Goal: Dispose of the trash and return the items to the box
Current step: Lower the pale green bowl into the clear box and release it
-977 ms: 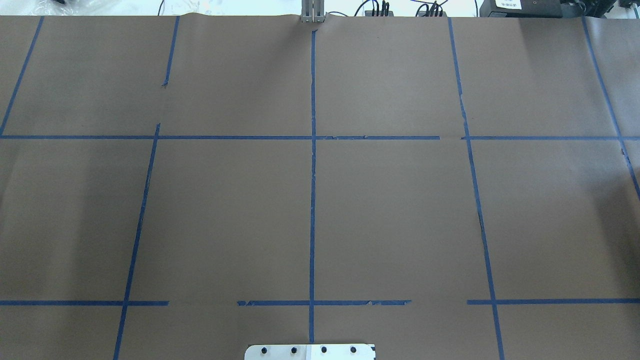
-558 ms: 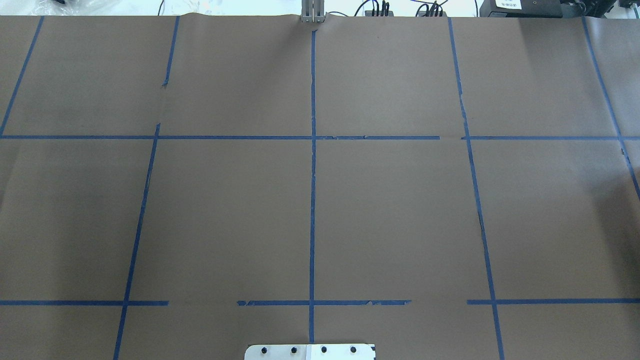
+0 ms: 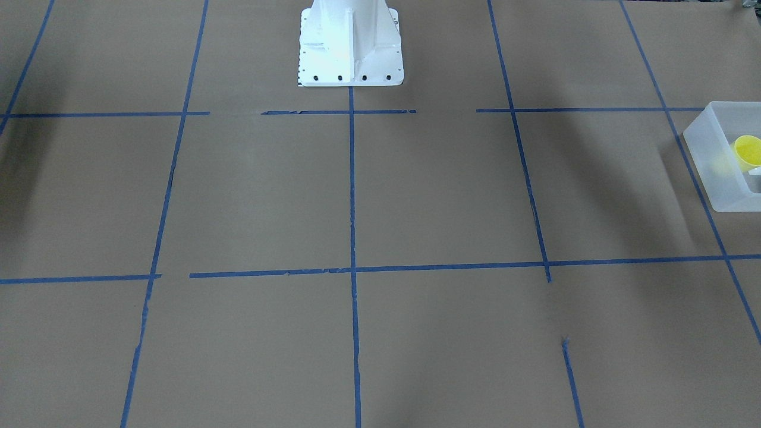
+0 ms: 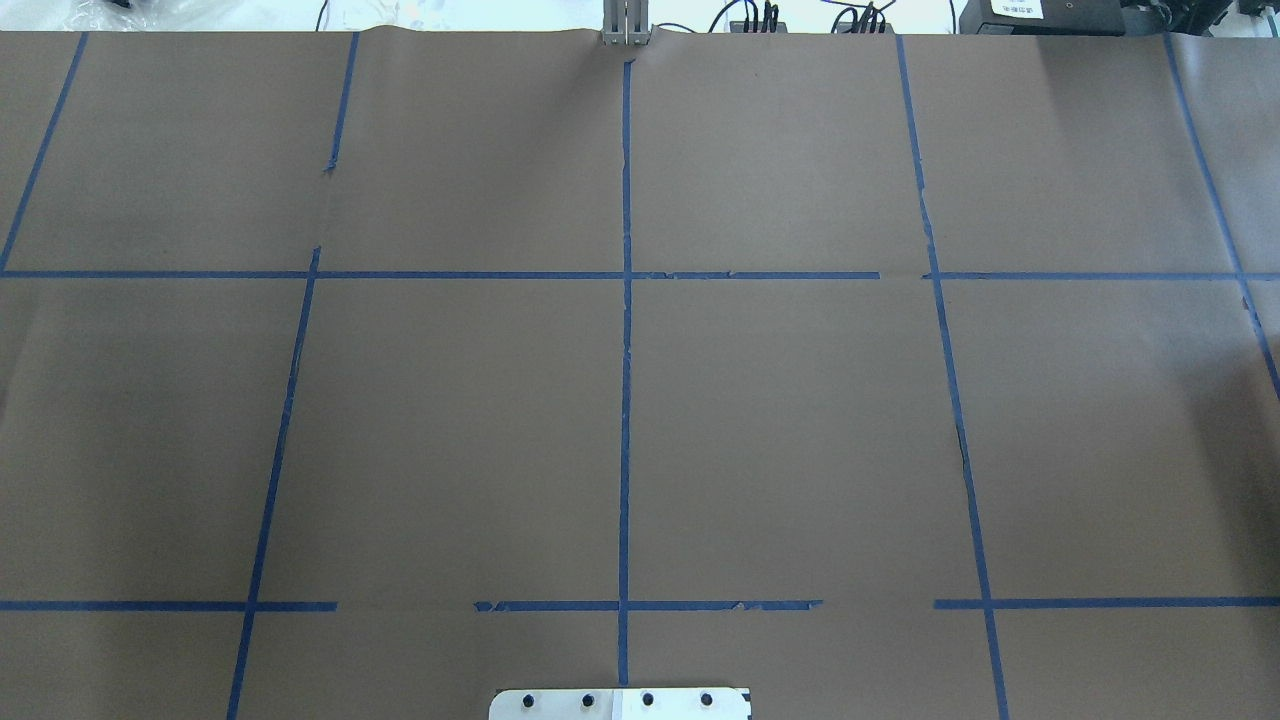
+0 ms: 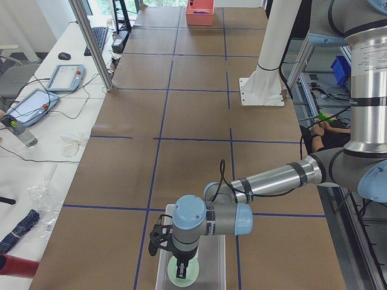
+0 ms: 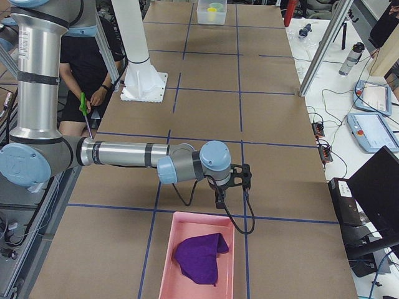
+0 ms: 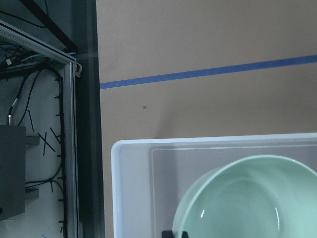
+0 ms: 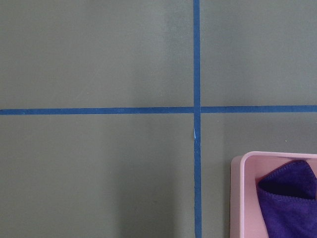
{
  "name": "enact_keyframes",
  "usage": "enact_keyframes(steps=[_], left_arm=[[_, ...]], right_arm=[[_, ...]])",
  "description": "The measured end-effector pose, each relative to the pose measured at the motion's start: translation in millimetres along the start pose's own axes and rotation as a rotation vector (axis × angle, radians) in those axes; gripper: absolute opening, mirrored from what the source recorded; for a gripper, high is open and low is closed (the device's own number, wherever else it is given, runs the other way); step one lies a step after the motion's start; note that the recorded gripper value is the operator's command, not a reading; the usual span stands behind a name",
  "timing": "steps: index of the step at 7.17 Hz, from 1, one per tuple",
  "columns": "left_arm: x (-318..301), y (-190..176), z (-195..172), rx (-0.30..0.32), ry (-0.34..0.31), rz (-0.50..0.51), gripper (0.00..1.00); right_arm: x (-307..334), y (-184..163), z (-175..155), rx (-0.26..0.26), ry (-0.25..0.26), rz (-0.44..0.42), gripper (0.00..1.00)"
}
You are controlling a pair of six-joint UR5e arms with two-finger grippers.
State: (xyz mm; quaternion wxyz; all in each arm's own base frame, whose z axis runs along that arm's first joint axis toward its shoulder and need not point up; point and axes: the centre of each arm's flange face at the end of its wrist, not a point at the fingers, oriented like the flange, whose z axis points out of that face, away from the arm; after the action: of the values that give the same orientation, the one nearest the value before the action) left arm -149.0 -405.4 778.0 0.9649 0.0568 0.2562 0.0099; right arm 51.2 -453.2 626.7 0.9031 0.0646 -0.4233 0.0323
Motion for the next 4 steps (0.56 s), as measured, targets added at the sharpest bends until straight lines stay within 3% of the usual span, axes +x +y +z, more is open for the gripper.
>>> enact_keyframes(steps=[3, 4], left_arm=[[22.3, -23.1, -39.3, 0.081, 0.013, 0.007, 1.0], [37.9, -33.0, -59.2, 0.121, 0.064, -0.013, 1.0]], right_arm=[[-0.4, -0.3, 0.0, 0.0, 0.0, -0.001, 1.0], [-0.4, -0.3, -0.1, 0.0, 0.0, -0.001, 1.0]])
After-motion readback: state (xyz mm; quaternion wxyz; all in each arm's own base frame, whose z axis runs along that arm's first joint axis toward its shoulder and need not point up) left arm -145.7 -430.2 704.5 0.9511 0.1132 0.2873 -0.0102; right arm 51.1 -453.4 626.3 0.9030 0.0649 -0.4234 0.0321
